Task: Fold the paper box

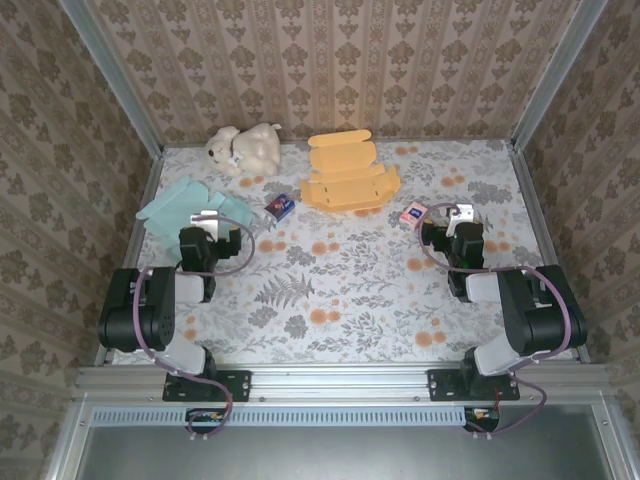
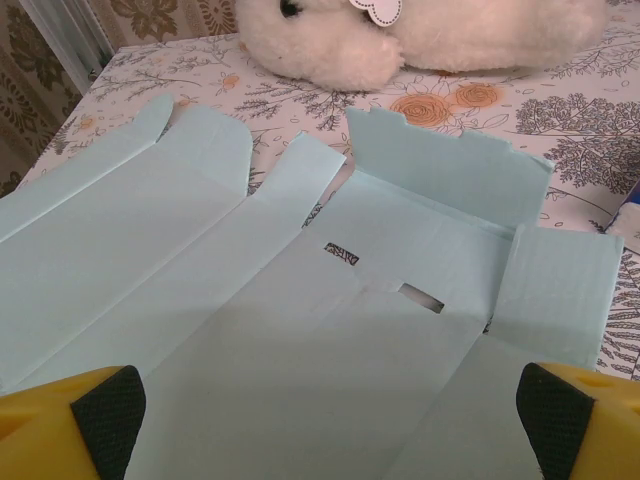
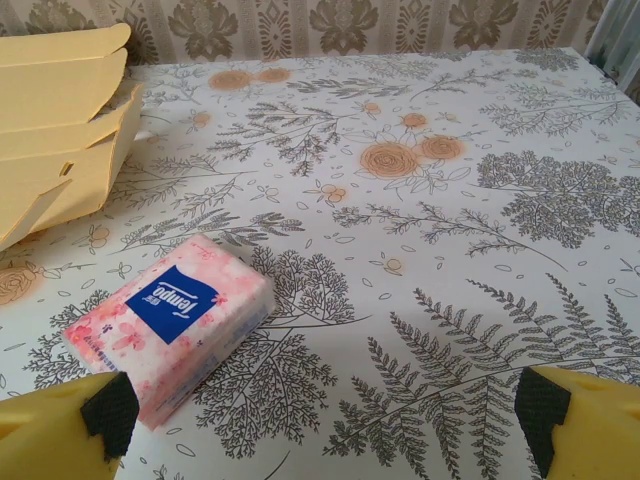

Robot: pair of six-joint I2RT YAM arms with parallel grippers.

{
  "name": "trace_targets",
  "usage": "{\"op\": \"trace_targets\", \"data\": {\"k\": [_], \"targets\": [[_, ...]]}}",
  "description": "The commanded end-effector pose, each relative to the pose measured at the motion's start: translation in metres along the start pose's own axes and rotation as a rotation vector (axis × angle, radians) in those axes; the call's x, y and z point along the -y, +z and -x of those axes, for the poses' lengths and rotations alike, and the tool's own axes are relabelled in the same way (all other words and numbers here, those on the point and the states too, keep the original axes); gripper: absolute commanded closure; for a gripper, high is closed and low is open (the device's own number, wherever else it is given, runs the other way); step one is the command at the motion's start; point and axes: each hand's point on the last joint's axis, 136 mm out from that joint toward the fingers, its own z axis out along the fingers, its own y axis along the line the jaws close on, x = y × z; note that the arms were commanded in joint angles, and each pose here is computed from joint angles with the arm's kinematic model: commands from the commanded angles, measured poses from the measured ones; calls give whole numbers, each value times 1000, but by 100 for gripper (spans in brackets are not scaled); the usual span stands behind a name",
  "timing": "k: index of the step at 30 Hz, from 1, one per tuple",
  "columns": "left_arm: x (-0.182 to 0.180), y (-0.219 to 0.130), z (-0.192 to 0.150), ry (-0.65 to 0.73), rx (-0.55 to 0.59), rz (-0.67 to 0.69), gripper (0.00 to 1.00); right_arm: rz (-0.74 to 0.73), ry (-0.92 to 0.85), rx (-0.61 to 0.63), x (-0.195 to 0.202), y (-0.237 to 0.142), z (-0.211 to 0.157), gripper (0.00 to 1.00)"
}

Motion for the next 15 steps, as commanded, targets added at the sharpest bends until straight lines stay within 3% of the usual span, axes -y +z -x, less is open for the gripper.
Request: {"op": "trace_targets", "data": {"k": [1, 15], "targets": [[-1, 0, 16, 16, 41, -7, 0, 18, -8, 13, -2, 2, 7, 0], [-1, 1, 15, 9, 38, -13, 0, 18, -8, 13, -3, 2, 7, 0]]}}
